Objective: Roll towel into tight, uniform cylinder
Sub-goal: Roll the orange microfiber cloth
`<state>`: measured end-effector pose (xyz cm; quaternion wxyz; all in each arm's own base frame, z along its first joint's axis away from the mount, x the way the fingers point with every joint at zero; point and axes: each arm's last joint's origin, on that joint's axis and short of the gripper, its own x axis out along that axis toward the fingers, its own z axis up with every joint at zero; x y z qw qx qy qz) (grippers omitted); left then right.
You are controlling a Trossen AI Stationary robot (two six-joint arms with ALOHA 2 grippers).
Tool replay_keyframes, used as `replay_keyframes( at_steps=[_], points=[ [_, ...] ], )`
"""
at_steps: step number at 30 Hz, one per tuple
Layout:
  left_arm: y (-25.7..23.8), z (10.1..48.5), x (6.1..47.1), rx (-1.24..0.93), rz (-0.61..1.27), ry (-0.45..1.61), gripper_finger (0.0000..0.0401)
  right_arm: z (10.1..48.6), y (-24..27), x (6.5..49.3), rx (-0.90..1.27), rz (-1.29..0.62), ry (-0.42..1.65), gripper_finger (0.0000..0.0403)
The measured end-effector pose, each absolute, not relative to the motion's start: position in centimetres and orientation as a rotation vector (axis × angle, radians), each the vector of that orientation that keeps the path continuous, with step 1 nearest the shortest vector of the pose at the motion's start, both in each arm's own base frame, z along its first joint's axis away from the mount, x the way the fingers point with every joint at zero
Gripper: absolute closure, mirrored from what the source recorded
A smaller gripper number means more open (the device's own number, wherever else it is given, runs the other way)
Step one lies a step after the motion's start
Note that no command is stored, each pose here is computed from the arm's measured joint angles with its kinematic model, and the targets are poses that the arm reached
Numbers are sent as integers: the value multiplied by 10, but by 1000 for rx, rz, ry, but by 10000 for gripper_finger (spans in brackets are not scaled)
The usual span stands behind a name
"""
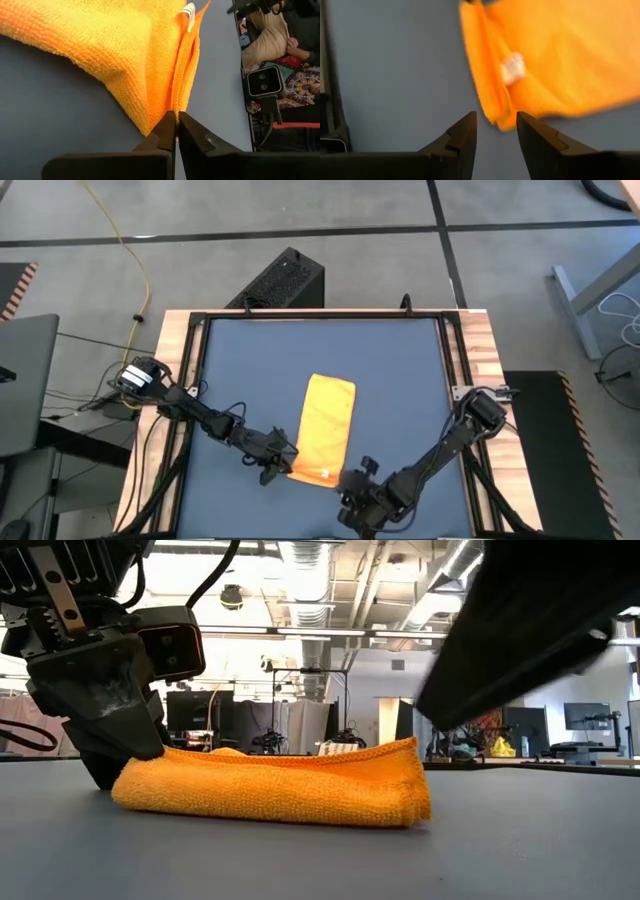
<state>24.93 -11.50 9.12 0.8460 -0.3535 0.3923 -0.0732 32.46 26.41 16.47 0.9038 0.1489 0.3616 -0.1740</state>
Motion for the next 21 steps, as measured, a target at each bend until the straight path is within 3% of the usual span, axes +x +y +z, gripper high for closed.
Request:
replay_keyframes(
  at_steps=[10,15,21],
  points=[
    [-114,91,250,-752,-153,828,401,168,277,335,1,-221,615,234],
    [-114,92,251,-760,-150,828,401,144,279,344,-152,-163,644,234],
    [-114,92,251,-756,-153,833,401,144,278,341,-220,-174,660,234]
  ],
)
